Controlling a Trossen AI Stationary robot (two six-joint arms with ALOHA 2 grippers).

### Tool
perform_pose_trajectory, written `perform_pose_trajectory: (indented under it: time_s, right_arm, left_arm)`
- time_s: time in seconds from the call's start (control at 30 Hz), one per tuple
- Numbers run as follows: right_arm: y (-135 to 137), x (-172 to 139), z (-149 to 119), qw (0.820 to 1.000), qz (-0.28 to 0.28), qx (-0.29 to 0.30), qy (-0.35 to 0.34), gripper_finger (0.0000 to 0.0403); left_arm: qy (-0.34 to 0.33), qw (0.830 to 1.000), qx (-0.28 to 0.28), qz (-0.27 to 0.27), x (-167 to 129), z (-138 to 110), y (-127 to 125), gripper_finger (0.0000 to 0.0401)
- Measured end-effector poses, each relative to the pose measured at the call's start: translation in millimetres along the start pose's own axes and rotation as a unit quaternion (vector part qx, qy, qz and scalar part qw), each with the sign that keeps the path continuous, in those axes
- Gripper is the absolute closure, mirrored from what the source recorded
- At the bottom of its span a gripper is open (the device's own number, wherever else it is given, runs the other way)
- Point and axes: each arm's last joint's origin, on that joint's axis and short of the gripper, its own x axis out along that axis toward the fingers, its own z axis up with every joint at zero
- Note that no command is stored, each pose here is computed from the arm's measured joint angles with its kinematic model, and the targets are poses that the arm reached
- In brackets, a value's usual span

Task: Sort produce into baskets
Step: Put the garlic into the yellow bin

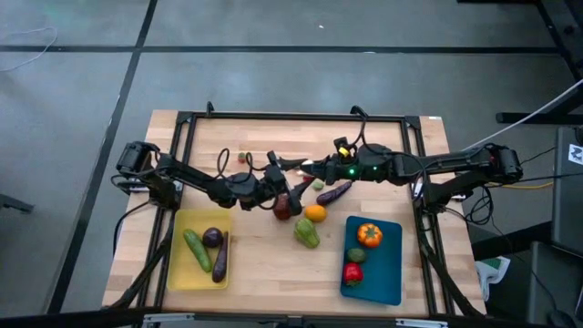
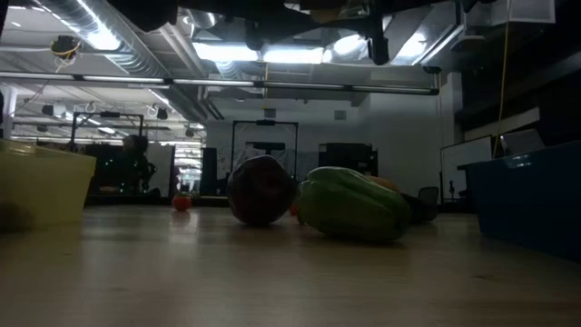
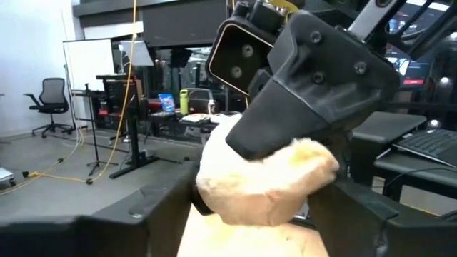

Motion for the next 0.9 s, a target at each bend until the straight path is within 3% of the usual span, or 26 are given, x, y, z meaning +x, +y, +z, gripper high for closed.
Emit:
perform_pose_trajectory:
  time_s: [0.3,0.63,0.9]
  right_arm:
    - [-1.6,0.1,-0.8,1.000,-0.008,0.017,0.003,0.0228]
    - [-3.1,0.1,-2.2,0.999,-0.013,0.034,0.015,0.0228]
    - [-4.7,0.0,-3.5,0.999,-0.018,0.000,0.027,0.0206]
  left_arm:
    - [0.008,1.000,0.010,-0.001,0.0,-1.9,-0.1,0.0213]
    - [0.012,1.000,0.021,-0.006,-0.2,-2.9,-0.7,0.0207]
    - [0.021,0.999,0.035,-0.009,-0.3,-4.9,-0.9,0.0206]
